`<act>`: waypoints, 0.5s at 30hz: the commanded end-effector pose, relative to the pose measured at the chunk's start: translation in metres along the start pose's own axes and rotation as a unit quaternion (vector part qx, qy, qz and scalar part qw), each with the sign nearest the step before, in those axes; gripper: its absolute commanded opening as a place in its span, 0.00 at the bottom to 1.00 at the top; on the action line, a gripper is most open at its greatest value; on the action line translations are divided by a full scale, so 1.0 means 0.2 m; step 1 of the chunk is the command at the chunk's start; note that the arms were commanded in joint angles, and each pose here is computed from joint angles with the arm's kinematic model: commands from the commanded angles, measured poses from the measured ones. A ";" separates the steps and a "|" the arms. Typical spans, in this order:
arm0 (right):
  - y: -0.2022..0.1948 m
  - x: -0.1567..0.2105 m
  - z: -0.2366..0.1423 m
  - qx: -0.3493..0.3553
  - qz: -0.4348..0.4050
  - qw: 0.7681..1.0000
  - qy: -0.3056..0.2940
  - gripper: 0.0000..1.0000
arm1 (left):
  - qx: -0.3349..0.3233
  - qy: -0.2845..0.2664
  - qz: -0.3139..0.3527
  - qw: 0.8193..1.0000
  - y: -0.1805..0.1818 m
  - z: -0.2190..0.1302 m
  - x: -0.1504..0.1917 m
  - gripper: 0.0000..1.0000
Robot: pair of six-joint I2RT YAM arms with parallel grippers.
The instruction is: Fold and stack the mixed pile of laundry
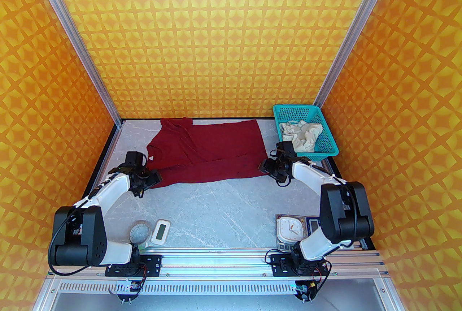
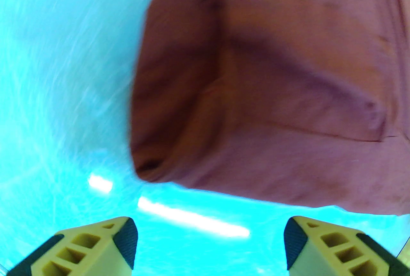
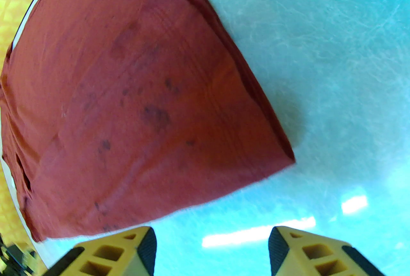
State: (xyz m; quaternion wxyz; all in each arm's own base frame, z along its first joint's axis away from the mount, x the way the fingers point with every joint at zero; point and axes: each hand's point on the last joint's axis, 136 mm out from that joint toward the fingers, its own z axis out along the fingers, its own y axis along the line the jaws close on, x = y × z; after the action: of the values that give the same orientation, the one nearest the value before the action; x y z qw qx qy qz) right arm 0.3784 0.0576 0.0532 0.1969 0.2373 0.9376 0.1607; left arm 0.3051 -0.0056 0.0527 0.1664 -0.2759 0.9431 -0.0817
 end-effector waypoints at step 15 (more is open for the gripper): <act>-0.06 -0.05 0.22 0.015 0.042 0.999 -0.021 0.54 | 0.035 -0.046 -0.069 0.996 -0.07 0.24 -0.26 0.28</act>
State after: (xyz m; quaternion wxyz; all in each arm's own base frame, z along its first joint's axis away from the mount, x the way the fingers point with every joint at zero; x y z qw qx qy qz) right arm 0.4012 0.0654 0.0275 0.2101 0.2506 0.9293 0.1718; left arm 0.3483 0.0069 0.0210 0.1835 -0.3369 0.9187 -0.0936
